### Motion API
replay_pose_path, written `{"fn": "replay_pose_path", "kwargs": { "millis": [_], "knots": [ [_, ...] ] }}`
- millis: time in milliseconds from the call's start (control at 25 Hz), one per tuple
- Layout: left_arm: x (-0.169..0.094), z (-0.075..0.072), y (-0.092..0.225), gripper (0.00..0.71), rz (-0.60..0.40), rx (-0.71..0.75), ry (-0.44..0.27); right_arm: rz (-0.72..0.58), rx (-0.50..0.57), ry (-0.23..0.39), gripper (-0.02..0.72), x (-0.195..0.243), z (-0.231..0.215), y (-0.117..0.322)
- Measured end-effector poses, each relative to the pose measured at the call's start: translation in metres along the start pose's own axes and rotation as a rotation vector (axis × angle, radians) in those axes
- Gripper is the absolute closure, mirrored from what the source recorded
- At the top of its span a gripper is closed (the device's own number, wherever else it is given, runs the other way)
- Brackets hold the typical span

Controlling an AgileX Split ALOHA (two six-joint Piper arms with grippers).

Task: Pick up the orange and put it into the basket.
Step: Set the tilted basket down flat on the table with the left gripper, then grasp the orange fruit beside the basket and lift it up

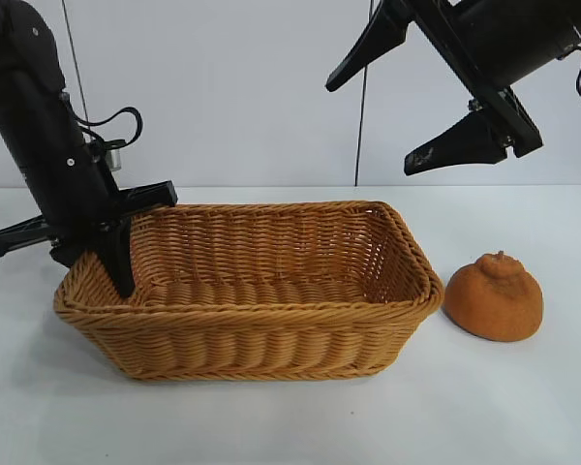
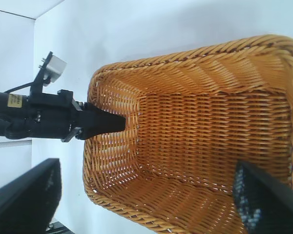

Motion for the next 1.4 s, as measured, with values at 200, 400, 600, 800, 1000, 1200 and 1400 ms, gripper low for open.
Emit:
{"fn": "replay_pose_path", "kwargs": {
  "millis": [200,400,600,800,1000,1200,1400],
  "knots": [
    [0.000,-0.001,0.000,0.394,0.001,-0.007,0.007,0.000,0.000,0.000,0.052,0.000,0.000,0.000],
    [0.000,-0.002,0.005,0.091,0.030,-0.006,0.012,0.000,0.000,0.000,0.052,0.000,0.000,0.000],
    [-0.015,-0.007,0.005,0.052,0.008,0.009,0.015,0.000,0.000,0.000,0.052,0.000,0.000,0.000],
    [-0.073,-0.011,0.003,0.045,-0.110,0.110,-0.065,0.000,0.000,0.000,0.052,0.000,0.000,0.000],
    [-0.113,0.017,0.008,0.045,-0.154,0.159,-0.229,0.000,0.000,0.000,0.052,0.000,0.000,0.000],
    [-0.133,0.064,0.018,0.045,-0.107,0.099,-0.332,0.000,0.000,0.000,0.052,0.000,0.000,0.000],
    [-0.141,0.088,0.029,0.045,-0.057,0.048,-0.352,0.000,0.000,0.000,0.052,0.000,0.000,0.000]
  ]
}}
Point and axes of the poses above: a point on each arm's last joint axis where the gripper is mounted, x pointing out along that axis toward the gripper, z along the wrist's bending axis when the last joint is at zero, y = z × x, the point moved 7 cm from there along x, pointing out along that axis toward the gripper, and after that the axes turned 14 degrees about x, right-handed, at the moved point
